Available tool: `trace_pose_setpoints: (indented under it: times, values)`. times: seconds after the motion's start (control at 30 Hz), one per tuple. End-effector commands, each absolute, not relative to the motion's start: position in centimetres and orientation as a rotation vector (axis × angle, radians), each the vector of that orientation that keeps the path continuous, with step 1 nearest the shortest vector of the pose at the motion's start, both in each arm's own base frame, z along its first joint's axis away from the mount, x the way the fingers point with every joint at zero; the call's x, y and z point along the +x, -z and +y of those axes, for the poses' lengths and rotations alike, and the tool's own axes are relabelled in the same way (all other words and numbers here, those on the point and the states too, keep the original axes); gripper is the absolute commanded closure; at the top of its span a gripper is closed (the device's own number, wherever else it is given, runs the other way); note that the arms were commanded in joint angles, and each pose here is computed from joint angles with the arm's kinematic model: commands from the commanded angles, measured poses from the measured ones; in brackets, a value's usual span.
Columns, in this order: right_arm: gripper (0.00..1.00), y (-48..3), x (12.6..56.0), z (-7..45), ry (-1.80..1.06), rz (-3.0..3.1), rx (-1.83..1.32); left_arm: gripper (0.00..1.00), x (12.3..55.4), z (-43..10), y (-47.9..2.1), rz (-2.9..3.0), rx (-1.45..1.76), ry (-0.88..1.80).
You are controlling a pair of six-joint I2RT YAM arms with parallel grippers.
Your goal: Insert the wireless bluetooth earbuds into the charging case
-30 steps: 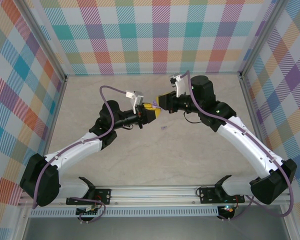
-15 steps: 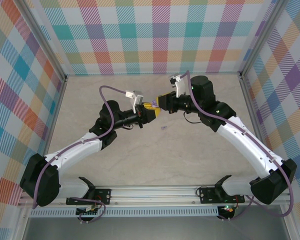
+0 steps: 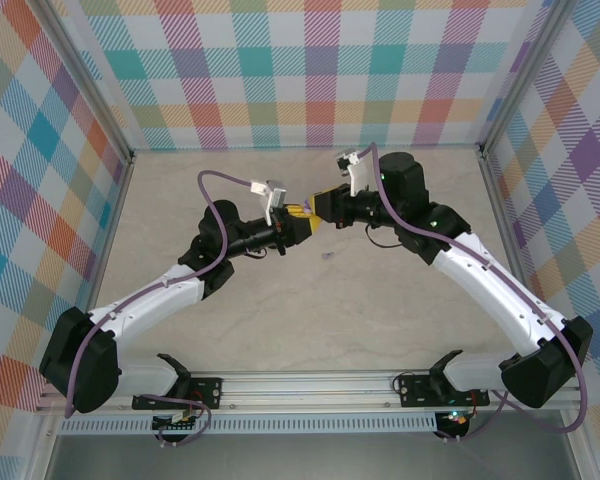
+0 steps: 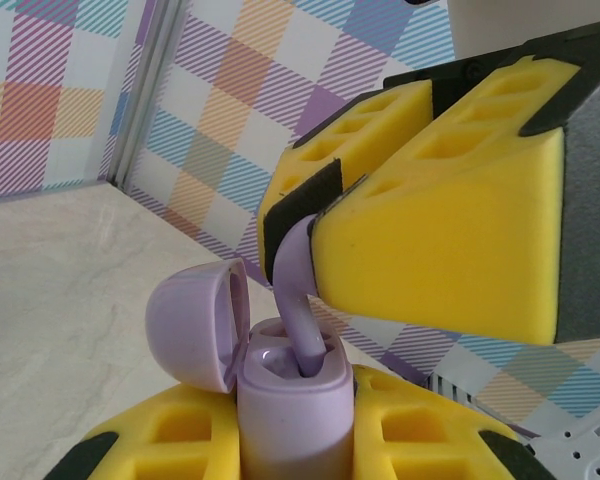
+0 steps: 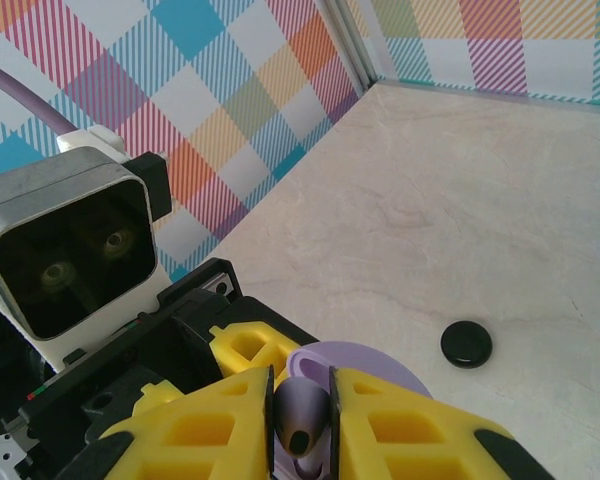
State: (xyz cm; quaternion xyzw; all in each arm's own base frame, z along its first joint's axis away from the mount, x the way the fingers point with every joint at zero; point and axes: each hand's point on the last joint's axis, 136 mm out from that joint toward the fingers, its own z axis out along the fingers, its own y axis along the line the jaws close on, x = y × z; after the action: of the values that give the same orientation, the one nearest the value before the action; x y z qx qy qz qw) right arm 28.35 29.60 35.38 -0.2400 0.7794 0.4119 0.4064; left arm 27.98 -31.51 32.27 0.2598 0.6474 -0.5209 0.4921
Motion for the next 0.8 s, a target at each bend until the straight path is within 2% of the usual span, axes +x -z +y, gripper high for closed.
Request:
trace_pose_setpoints:
  times: [0.0, 0.43, 0.77]
  values:
    - [0.80, -34.8, 27.8, 29.9, -1.050, 1.970, -0.645, 0.80, 27.8, -31.4, -35.7, 1.459, 0.615, 1.257]
    - [0.77, -34.3, 27.1, 29.9, -1.050, 2.006, -0.678, 0.80, 27.7, -31.5, -36.1, 1.441, 0.633, 1.255]
    - [0.61, -35.2, 26.7, 30.1, -1.073, 1.992, -0.701, 0.80, 27.5, -32.2, -35.6, 1.452, 0.676, 1.279]
